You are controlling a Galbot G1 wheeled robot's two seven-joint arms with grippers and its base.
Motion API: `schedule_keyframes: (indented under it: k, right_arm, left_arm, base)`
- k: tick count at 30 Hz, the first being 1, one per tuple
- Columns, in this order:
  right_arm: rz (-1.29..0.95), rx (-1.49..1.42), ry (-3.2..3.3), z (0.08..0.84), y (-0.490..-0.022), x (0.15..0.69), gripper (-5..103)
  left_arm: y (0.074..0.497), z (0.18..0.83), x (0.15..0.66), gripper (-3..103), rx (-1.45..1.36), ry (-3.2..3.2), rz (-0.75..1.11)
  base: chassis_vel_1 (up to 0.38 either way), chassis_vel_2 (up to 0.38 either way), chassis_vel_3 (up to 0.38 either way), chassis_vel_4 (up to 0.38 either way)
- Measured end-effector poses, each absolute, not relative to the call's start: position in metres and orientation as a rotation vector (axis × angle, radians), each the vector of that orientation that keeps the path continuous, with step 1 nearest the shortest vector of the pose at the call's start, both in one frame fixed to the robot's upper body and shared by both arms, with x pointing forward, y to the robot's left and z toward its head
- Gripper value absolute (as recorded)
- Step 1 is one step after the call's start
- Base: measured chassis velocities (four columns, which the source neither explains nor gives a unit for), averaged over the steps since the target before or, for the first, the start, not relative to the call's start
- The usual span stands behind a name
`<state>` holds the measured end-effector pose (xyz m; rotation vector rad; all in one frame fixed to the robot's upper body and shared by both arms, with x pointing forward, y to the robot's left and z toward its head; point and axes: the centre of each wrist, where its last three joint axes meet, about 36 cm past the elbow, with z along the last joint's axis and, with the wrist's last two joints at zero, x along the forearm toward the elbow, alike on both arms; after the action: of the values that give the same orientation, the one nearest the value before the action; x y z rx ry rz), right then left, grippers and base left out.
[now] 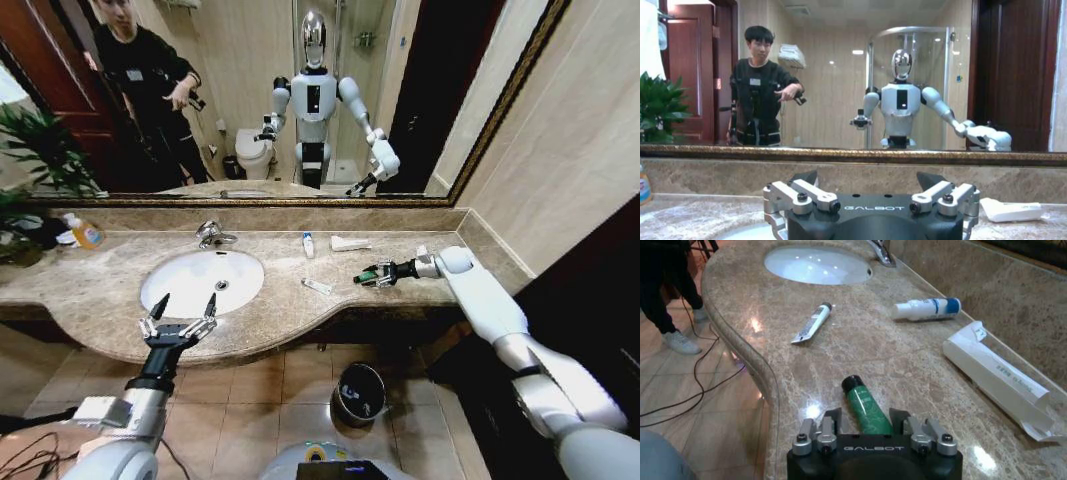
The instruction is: Pick up the trash from the sink and place it in the trash bin.
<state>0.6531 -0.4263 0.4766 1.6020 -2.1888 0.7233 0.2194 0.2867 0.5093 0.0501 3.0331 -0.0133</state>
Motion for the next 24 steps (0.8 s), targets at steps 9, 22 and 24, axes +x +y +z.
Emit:
schedule_keyframes:
  k: [9, 22, 24]
  right_arm:
    - [0.720, 1.586, -2.201, 0.476, -0.427, 0.652, 33]
    - [0.664, 1.540, -2.307, 0.473, -0.425, 0.636, 7]
    - [0.653, 1.526, -2.343, 0.472, -0.424, 0.631, 7]
  left_arm:
    - [0.287, 0.509, 0.219, 100, 0.050, 3.033, -0.013]
    - [0.287, 0.509, 0.219, 100, 0.050, 3.033, -0.013]
    - [0.287, 0.509, 0.219, 100, 0.050, 3.033, -0.013]
  base:
    - [0.000, 0.000, 0.000, 0.000]
    - [0.000, 0.000, 0.000, 0.000]
    - [0.000, 0.000, 0.000, 0.000]
